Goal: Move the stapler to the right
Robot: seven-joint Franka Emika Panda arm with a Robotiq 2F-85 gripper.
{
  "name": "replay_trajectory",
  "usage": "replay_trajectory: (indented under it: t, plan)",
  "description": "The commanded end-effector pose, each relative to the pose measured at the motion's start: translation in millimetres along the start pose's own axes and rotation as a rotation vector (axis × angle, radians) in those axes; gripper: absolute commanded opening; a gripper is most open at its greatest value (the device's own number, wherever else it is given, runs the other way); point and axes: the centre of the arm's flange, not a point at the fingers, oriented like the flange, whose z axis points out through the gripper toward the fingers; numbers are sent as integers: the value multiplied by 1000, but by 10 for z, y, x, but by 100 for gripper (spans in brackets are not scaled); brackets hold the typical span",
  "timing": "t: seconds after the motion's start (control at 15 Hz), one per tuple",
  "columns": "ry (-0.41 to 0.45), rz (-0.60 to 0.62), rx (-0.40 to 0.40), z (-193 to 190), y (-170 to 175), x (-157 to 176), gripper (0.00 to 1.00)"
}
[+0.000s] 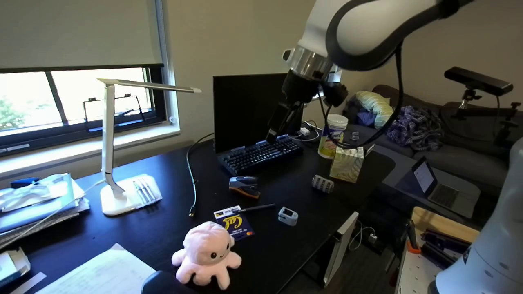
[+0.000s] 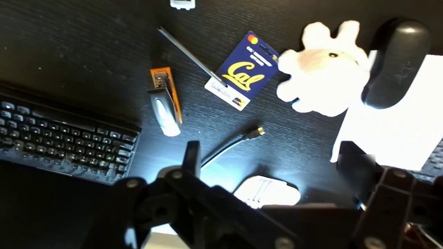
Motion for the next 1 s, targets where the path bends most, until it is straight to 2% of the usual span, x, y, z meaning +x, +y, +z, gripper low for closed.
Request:
replay_trajectory:
  t: [0.0,0.13,0.4,0.47,0.53,0.67,0.93]
  plan:
    - [-58,7,-82,457,208,331,100]
    - [-84,18,-118,670,365,422,100]
    - [-132,23,-134,1103,644,480,100]
    - [-131,41,-127,1140,664,460,100]
    - [-139,25,-113,1011,612,373,100]
    - [-153,28,-111,1107,634,365,100]
    - [-144,25,-112,1061,615,382,100]
